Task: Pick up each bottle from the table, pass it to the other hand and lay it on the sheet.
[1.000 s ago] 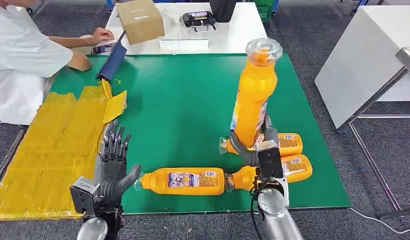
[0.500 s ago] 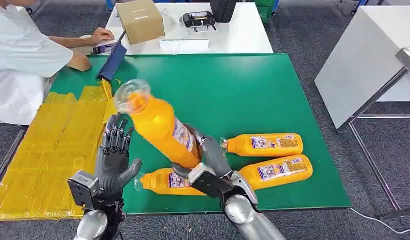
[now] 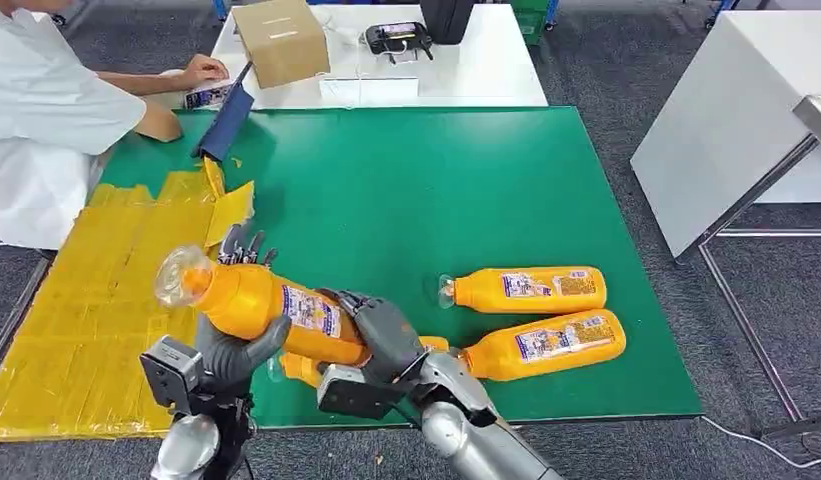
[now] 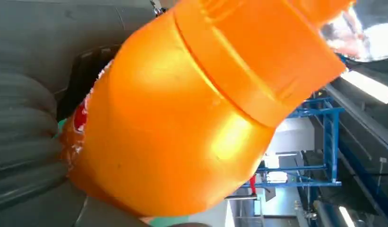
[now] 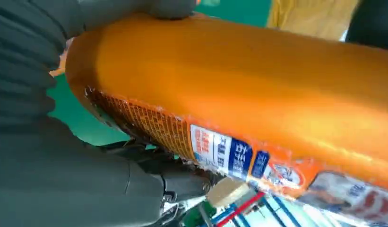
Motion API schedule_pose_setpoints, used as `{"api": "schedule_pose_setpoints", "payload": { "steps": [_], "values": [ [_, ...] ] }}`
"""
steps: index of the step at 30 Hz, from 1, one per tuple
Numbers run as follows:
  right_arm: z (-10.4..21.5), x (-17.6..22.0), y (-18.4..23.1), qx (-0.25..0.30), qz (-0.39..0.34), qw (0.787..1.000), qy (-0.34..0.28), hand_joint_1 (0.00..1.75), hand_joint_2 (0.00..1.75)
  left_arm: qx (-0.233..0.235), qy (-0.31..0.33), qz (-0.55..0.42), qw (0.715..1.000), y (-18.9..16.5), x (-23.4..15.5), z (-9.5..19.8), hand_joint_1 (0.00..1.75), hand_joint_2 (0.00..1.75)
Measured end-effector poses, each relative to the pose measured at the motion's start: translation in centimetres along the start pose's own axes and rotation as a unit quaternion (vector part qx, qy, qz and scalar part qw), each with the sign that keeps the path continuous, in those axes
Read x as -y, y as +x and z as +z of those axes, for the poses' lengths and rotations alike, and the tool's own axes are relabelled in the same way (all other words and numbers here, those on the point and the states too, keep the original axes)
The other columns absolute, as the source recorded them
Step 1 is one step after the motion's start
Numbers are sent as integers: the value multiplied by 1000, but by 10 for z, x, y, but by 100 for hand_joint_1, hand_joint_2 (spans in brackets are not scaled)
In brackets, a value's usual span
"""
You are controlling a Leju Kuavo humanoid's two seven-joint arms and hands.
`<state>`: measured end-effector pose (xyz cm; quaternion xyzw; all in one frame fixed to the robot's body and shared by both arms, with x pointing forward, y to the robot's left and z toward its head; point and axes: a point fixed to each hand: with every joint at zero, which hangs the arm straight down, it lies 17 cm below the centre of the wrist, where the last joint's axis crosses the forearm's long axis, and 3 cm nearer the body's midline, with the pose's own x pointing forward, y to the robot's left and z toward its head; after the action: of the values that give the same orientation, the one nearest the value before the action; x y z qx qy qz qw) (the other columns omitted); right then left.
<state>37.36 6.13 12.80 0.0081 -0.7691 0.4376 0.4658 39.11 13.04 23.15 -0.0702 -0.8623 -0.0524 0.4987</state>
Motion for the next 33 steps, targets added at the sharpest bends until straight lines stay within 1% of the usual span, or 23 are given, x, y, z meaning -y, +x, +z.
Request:
{"api": "schedule_pose_setpoints", "payload": {
  "steps": [7,13,14,18,21,29,30,31,33],
  "values": [
    [-3,-9,-6,-6,5,1000,16,175,175,-4,-2,0,1000,-3,0,1,0,175],
    [-3,-12,-15,-15,0,1000,21,175,175,4,-7,0,1000,-1,1,2,0,175],
    [-3,-11,-15,-14,4,1000,19,175,175,4,-8,-1,1000,-1,2,3,175,175],
    [-5,-7,-12,-4,41,999,6,175,175,4,-11,-3,1000,-1,3,3,175,175],
    [-5,-6,-8,3,54,999,1,175,175,2,-10,-4,1000,-2,3,5,175,175],
    [2,3,7,18,41,999,-26,175,175,4,5,-21,1000,-3,-4,2,175,175],
    [4,5,9,20,35,999,-32,164,175,7,7,-28,1000,-2,-5,1,175,175],
    [5,8,12,23,28,999,-39,37,175,11,9,-36,999,-1,-6,0,175,175],
    [9,13,17,30,7,998,-53,37,175,21,10,-55,998,3,-7,-5,175,175]
  ]
}}
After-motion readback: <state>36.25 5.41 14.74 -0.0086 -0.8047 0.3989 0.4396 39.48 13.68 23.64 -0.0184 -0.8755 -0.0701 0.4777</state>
